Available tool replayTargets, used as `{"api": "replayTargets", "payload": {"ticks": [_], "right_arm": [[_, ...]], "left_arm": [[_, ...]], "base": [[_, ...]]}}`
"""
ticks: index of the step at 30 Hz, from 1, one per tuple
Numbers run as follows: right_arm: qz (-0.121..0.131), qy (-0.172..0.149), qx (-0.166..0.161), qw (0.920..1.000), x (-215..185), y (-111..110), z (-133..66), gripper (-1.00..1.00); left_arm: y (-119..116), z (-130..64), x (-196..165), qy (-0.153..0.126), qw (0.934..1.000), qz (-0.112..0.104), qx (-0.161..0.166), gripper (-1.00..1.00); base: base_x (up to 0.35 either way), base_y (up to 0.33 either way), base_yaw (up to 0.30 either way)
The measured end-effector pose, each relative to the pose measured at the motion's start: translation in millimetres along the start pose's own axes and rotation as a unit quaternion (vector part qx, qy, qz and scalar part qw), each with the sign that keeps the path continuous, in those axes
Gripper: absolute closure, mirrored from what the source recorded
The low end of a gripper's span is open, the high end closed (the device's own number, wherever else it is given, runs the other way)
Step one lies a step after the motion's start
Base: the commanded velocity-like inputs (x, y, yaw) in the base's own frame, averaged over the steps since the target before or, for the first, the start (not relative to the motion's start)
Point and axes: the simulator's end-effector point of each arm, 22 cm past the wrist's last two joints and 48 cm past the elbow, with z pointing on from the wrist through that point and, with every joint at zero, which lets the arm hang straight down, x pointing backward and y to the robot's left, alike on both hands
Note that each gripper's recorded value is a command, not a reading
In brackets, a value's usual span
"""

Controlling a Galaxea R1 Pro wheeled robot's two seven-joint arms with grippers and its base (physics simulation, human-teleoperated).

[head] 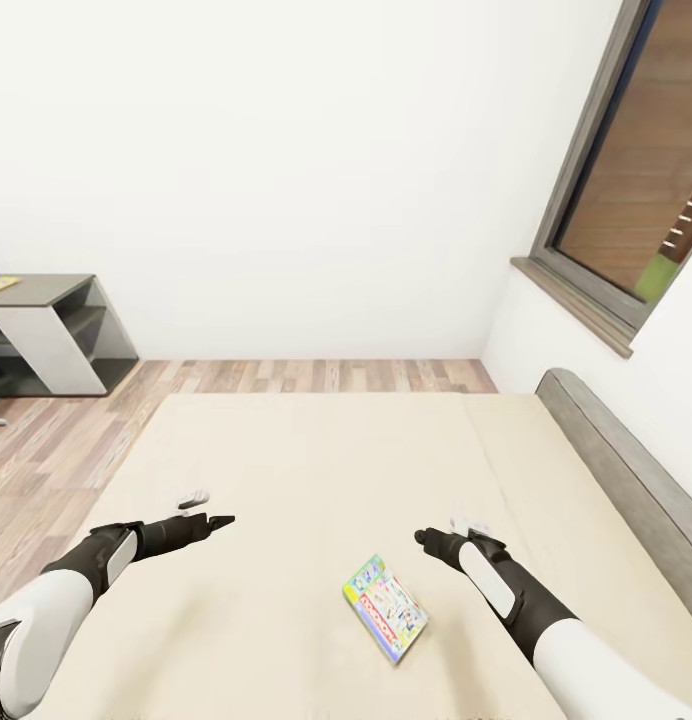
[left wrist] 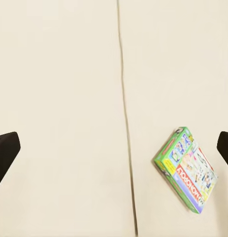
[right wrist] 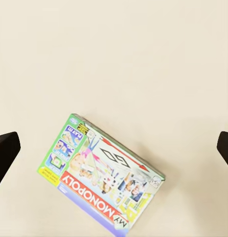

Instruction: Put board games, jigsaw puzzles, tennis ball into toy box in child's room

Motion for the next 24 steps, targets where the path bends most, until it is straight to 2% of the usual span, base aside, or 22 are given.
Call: {"api": "replayTargets", "payload": {"ticks": [24], "right_arm": [[0.002, 0.019, 0.007, 0.9998, 17, -8, 13.8, -1.0]], "left_arm": [[11, 11.7, 18, 0.017, 0.9998, -0.009, -0.004, -1.0]], "base": [[0.0, 0.0, 0.0]]}}
